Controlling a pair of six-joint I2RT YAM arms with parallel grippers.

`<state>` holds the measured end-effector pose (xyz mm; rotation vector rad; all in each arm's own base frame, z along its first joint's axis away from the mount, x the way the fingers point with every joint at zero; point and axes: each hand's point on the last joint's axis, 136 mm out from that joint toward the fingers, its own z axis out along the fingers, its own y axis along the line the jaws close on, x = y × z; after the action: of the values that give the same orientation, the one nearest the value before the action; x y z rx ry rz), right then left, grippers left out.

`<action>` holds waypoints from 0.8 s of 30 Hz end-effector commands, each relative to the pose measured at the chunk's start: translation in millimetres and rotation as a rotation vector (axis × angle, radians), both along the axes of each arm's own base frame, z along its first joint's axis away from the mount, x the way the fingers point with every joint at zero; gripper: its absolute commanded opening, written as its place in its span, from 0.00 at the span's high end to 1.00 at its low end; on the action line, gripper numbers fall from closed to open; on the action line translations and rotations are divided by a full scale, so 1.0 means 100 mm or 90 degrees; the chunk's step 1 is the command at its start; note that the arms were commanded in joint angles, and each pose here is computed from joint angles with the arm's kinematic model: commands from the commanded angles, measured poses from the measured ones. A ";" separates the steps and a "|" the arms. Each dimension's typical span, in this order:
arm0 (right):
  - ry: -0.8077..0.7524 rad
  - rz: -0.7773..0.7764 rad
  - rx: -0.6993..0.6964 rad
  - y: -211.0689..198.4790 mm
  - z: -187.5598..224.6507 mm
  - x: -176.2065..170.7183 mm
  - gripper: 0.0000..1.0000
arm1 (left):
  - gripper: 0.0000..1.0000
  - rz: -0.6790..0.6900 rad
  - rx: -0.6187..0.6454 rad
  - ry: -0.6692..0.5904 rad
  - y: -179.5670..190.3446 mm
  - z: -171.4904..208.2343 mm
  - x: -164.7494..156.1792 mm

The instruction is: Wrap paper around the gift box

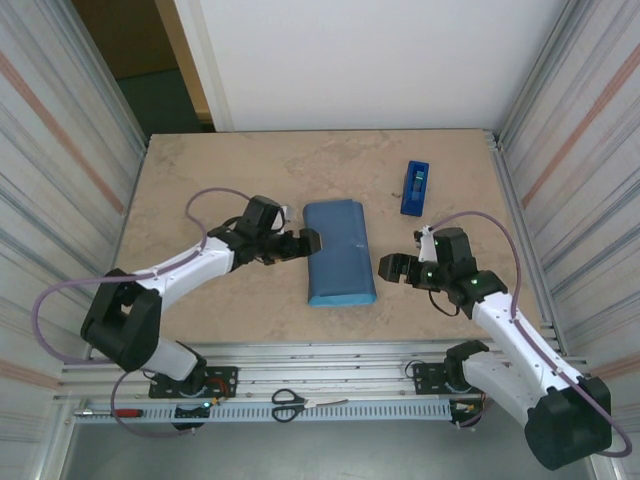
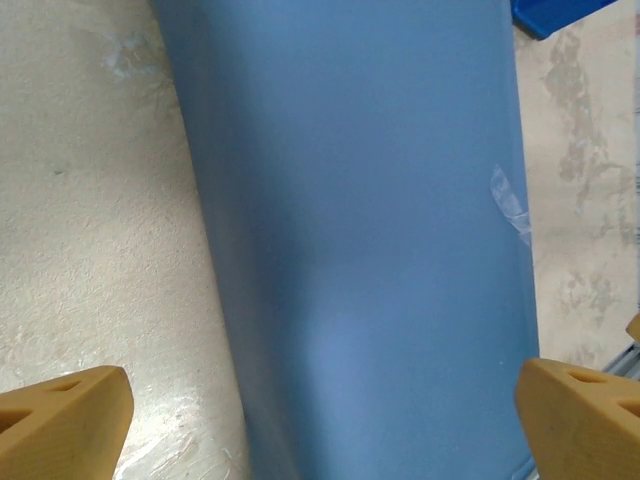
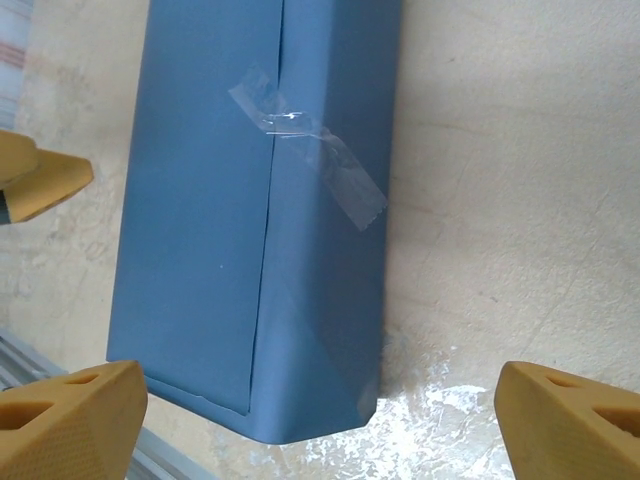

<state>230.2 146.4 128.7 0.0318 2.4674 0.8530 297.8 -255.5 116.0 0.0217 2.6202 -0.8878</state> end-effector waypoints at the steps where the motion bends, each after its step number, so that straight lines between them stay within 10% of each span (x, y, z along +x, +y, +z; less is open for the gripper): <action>1: 0.015 0.039 0.011 0.08 -0.05 -0.07 0.12 | 0.02 0.001 0.029 0.007 -0.04 0.00 0.05; 24: 0.043 0.063 -0.008 0.12 -0.15 -0.05 0.15 | 0.01 -0.017 0.121 0.075 -0.20 -0.50 0.24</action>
<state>226.0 153.1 106.4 -0.0194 2.5644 0.8702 322.6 -277.6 73.0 0.0348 2.7875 -0.7115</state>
